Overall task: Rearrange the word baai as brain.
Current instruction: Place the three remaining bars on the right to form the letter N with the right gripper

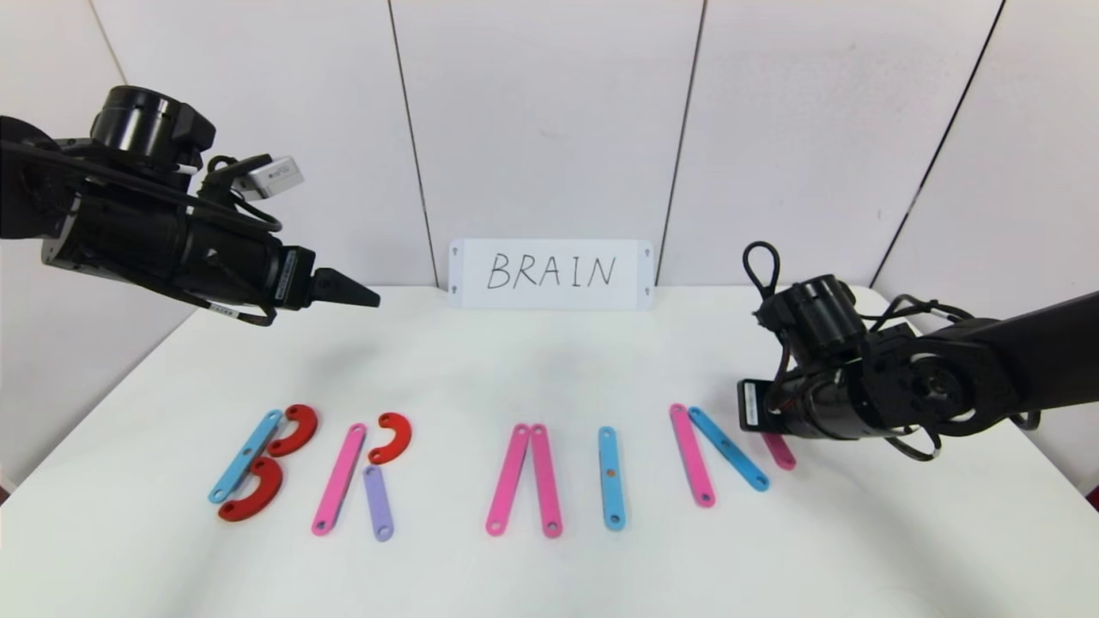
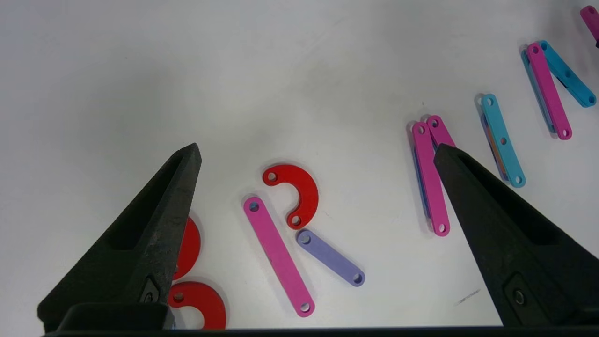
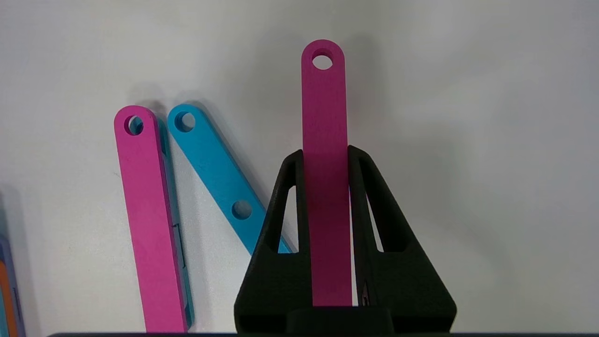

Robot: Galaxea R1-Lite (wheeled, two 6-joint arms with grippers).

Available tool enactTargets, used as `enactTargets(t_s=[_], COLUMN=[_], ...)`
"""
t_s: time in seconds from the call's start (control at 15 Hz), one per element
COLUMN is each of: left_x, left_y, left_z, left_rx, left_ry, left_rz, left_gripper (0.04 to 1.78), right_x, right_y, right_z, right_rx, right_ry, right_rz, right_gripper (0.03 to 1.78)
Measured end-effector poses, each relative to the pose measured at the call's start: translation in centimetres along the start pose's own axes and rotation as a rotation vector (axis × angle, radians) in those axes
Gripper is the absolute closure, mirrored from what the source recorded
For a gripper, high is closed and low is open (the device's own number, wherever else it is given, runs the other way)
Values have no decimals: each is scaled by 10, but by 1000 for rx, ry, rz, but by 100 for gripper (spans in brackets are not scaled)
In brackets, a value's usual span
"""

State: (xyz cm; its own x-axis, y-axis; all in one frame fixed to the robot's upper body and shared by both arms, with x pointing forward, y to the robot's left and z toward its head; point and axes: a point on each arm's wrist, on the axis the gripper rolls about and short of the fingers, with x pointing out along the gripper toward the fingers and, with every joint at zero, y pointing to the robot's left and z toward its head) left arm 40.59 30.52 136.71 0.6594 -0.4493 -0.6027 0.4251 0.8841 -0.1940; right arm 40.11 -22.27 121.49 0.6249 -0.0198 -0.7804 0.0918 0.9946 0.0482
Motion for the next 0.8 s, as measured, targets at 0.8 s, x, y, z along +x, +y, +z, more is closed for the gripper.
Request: enactTargets(t_s=[0.8], left_x=[0], left_y=[0], left_z=[0], left_rx=[-1], left_ry=[2], left_rz=[0], left_gripper=[8], right_x=[17], right_y=[-3], right_z=[-8], right_rx=[-17], right_ry=[-17], right_rz=[2], right_gripper=[153])
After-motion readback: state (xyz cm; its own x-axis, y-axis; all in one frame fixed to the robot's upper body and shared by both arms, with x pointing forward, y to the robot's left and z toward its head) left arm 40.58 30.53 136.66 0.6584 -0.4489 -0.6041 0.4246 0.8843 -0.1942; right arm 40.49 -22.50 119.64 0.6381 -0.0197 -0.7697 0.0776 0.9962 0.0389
